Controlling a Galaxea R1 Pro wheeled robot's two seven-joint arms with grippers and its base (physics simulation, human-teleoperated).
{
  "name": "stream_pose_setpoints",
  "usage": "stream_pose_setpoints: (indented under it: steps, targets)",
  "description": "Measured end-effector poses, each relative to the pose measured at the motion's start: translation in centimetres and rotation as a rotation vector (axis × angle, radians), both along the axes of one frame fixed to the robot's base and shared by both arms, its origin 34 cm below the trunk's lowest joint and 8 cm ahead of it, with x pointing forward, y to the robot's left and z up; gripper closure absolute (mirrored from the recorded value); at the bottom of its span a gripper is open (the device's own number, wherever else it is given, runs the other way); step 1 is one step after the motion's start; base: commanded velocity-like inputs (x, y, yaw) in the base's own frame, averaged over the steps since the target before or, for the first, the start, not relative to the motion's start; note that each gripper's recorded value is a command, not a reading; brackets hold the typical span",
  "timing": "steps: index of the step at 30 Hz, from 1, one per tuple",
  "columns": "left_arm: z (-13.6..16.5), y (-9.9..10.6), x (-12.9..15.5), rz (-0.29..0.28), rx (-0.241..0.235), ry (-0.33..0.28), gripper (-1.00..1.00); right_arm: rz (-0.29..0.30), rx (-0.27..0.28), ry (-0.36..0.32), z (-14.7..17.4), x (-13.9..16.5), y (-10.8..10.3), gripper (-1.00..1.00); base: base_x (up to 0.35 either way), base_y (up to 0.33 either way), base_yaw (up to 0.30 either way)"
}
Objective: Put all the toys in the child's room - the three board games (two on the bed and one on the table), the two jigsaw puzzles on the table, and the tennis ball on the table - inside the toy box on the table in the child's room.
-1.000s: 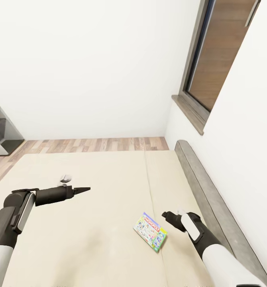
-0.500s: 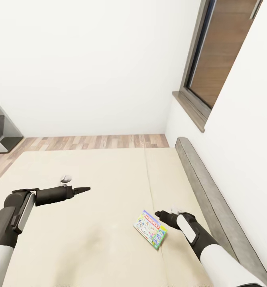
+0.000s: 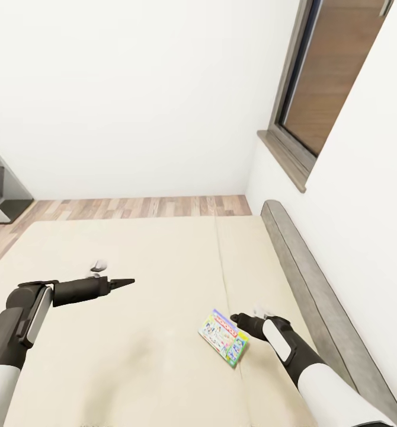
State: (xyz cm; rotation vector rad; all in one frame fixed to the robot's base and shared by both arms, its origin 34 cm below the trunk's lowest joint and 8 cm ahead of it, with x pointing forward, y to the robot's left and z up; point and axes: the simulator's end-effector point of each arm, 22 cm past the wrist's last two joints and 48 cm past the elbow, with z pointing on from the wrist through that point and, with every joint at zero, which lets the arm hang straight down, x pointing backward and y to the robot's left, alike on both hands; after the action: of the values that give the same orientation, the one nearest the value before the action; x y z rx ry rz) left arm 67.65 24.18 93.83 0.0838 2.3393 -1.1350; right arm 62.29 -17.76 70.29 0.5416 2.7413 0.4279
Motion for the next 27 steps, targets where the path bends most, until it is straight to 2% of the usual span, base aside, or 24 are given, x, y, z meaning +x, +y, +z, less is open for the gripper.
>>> stream_pose_setpoints:
  steps: [27]
  targets:
    - [-2.4,-0.1,-0.3,-0.002,0.000,0.042,-1.00,-0.001,-0.001,0.036,-2.0,-1.2,0.0,-1.00,0.000,0.000,0.000]
